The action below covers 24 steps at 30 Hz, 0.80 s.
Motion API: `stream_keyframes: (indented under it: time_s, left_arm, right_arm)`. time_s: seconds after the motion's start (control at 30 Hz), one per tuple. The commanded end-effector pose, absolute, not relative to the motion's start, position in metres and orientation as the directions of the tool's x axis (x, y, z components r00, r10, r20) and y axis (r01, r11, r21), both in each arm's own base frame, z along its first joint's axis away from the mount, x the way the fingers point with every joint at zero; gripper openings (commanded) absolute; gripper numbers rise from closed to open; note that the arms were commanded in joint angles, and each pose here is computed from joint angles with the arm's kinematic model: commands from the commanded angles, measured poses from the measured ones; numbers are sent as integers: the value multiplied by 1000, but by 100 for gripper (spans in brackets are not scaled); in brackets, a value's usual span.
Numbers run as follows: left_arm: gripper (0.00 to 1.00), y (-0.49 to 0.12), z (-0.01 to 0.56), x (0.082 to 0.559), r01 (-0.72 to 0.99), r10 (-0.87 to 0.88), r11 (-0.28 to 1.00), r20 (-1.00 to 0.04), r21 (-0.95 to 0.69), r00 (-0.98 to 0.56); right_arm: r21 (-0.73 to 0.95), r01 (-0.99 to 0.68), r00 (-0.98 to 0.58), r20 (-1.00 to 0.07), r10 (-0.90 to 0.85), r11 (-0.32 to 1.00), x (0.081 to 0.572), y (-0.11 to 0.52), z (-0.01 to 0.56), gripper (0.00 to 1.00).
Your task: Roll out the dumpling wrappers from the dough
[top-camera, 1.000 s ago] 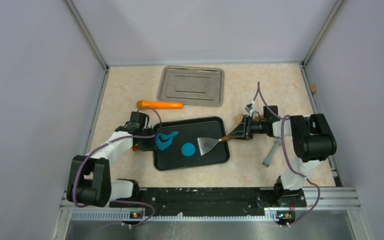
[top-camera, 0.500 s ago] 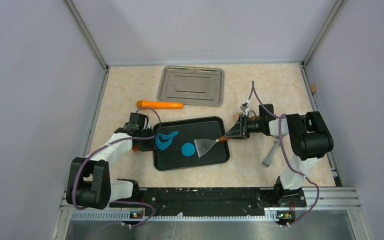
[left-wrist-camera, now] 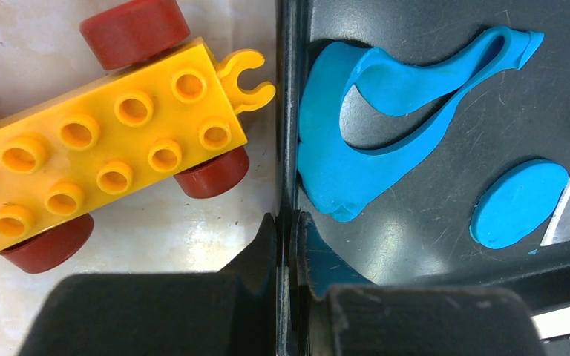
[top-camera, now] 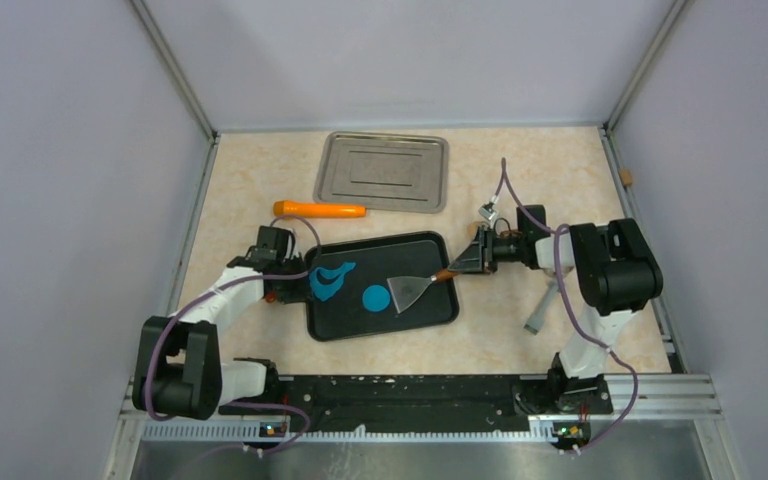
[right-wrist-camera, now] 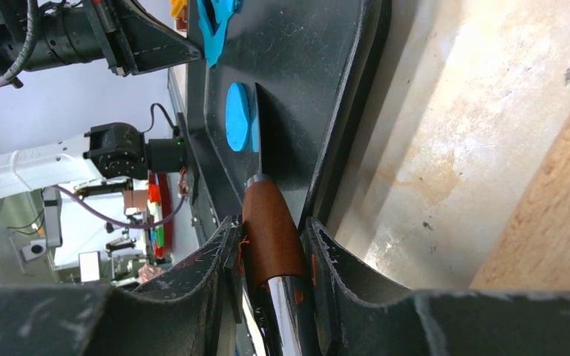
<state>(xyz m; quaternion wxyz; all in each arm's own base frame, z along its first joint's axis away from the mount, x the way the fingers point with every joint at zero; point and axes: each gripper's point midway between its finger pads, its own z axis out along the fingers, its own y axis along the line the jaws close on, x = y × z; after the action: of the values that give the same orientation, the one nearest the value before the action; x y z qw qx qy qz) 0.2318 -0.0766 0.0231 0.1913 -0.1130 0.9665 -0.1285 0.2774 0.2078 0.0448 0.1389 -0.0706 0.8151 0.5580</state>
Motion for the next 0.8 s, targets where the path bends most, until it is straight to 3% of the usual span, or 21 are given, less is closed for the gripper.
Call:
stream_keyframes:
  time_s: [0.0, 0.2, 0.6, 0.77]
  left_arm:
    - [0, -86, 18, 234, -167, -289, 924, -339, -345, -895]
    - [0, -96, 18, 232, -149, -294, 904, -327, -401, -898]
    - [0, -96, 12, 231, -159, -303, 895, -308, -417, -902]
    - [0, -97, 11, 231, -151, -300, 894, -312, -422, -901]
  right_arm:
    - [826, -218, -956, -287, 56, 521, 277, 204, -4, 0]
    - [876, -218, -956, -281, 88, 431, 269, 214, 13, 0]
    - [890, -195, -965, -248, 79, 412, 254, 213, 10, 0]
    - [884, -239, -958, -281, 49, 401, 253, 214, 6, 0]
